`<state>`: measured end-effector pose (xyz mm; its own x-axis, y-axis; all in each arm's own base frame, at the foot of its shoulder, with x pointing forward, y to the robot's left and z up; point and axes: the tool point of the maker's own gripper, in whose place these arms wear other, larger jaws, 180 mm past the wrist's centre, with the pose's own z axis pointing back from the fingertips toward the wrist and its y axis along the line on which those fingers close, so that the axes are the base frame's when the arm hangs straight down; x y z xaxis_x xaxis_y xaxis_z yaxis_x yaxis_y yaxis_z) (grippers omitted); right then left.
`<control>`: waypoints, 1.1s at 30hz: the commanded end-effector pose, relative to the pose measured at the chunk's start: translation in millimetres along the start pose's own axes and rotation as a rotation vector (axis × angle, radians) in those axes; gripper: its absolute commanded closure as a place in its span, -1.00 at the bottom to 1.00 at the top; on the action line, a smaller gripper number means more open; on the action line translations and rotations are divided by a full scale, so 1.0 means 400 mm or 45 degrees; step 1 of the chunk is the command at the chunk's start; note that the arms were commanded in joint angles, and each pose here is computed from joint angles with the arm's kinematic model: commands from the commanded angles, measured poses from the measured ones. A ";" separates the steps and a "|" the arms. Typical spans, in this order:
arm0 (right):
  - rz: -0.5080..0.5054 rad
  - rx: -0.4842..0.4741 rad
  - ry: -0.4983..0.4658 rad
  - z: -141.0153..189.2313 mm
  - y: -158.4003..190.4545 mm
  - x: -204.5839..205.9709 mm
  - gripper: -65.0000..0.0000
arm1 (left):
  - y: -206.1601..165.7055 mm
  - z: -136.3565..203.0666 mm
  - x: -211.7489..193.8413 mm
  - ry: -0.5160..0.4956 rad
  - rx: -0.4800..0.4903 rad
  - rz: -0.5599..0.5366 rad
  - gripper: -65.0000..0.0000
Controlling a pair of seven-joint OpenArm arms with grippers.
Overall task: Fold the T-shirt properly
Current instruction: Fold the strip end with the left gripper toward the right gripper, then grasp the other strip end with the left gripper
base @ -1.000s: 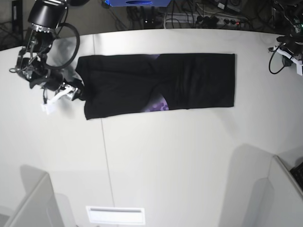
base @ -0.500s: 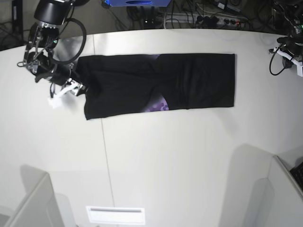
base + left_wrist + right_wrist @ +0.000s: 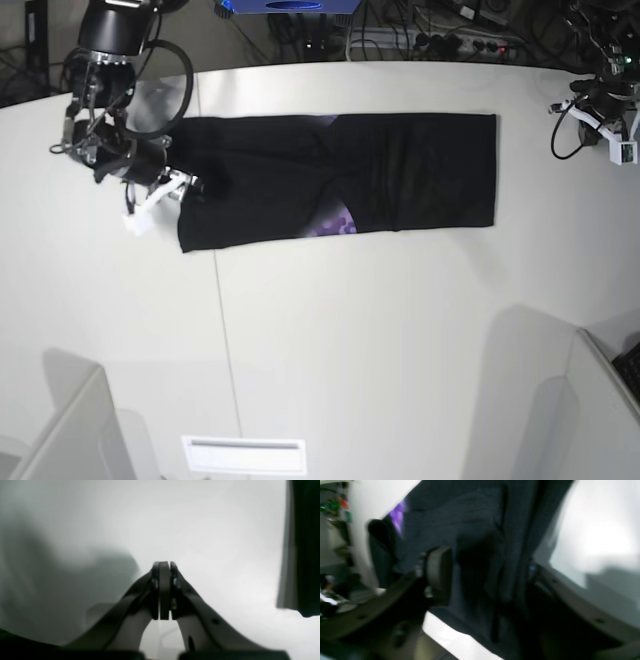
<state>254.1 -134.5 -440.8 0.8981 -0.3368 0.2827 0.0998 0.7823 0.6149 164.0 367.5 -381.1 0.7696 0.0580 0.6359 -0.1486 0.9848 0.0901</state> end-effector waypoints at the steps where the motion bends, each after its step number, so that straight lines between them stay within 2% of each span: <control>1: 0.033 -0.126 0.066 0.007 -0.048 -0.017 0.36 | -0.013 0.000 0.037 -0.053 -0.026 -0.035 1.00; 4: 0.067 -0.173 0.056 0.008 -0.056 0.003 0.92 | -0.072 -0.022 0.031 -0.032 -0.104 -0.072 1.00; 5: 0.077 -0.180 0.038 0.007 -0.055 0.015 1.00 | -0.105 -0.030 0.027 -0.027 -0.143 -0.083 1.00; 12: 0.121 -0.183 -0.057 0.019 -0.043 0.065 1.00 | -0.260 -0.073 -0.002 0.020 -0.338 -0.126 1.00; 17: 0.173 -0.179 -0.111 0.040 -0.018 0.096 1.00 | -0.342 -0.096 0.018 0.019 -0.405 -0.138 1.00; 26: 0.242 -0.174 -0.176 0.068 0.017 0.126 1.00 | -0.376 -0.106 0.048 -0.011 -0.431 -0.123 1.00; 29: 0.324 -0.157 -0.175 0.066 0.061 0.124 1.00 | -0.380 -0.107 0.047 -0.010 -0.434 -0.121 1.00; 33: 0.433 -0.239 -0.188 0.070 0.108 0.121 1.00 | -0.393 -0.105 0.049 -0.014 -0.448 -0.126 1.00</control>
<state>279.0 -132.3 -393.2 0.8531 -0.0930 0.5133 -0.0867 0.9450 0.3153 221.9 219.0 -423.9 0.7844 -0.0363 0.6192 0.1451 0.9813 -0.1262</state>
